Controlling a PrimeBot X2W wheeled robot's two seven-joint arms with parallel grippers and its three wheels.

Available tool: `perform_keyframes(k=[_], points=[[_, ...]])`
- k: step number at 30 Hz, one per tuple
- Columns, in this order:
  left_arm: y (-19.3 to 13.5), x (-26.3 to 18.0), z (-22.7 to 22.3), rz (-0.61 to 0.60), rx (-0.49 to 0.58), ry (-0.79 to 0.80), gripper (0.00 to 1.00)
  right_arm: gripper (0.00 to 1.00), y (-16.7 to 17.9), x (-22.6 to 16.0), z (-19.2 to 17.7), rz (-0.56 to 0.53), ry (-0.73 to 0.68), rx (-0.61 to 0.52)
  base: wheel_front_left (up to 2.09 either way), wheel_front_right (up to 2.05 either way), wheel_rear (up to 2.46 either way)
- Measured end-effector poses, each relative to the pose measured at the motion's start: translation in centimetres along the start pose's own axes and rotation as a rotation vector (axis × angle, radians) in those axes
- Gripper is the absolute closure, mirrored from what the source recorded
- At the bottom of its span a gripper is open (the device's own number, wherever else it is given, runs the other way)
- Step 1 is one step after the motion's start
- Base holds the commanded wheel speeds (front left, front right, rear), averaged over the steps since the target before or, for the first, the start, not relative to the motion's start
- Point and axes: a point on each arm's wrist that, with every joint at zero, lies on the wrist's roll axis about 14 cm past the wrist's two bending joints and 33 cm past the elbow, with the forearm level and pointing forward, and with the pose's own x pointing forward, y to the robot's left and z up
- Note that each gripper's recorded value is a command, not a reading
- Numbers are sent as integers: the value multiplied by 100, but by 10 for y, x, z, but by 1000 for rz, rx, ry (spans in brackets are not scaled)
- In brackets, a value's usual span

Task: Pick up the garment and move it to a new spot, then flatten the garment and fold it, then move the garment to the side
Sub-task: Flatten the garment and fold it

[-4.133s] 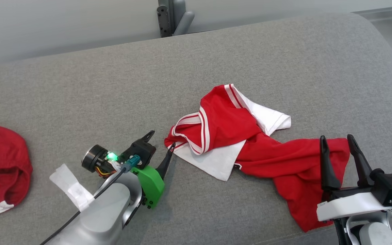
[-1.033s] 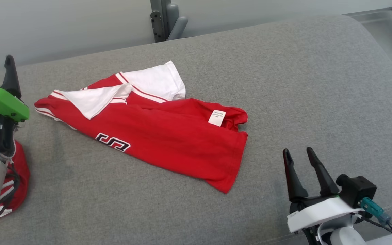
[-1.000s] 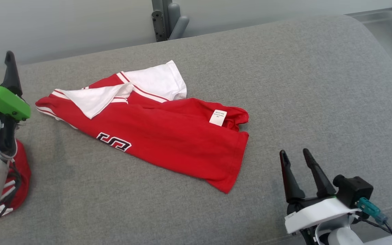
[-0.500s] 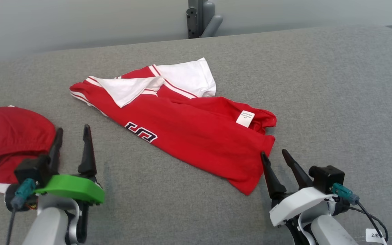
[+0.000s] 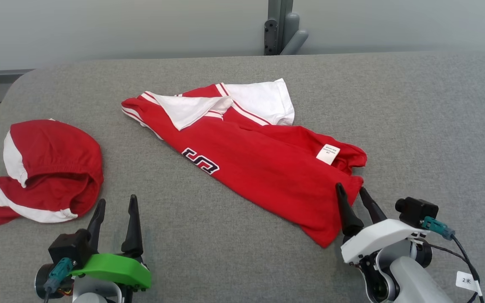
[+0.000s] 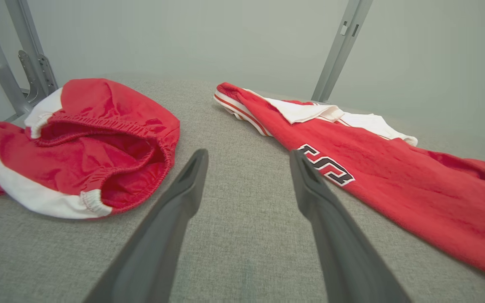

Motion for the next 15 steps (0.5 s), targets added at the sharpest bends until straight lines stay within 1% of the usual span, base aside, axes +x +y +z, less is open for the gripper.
perform_keyframes(k=[5,10,15], points=[[1,-3,0,0,8,-4,0,0,6,6,4,11,-6,17,0,0,0],[1,-3,1,1,15,-7,0,0,0,9,-1,-18,14,66,0,0,0],[1,-2,-2,-4,23,-1,0,0,-6,20,11,-45,-20,141,0,0,0]])
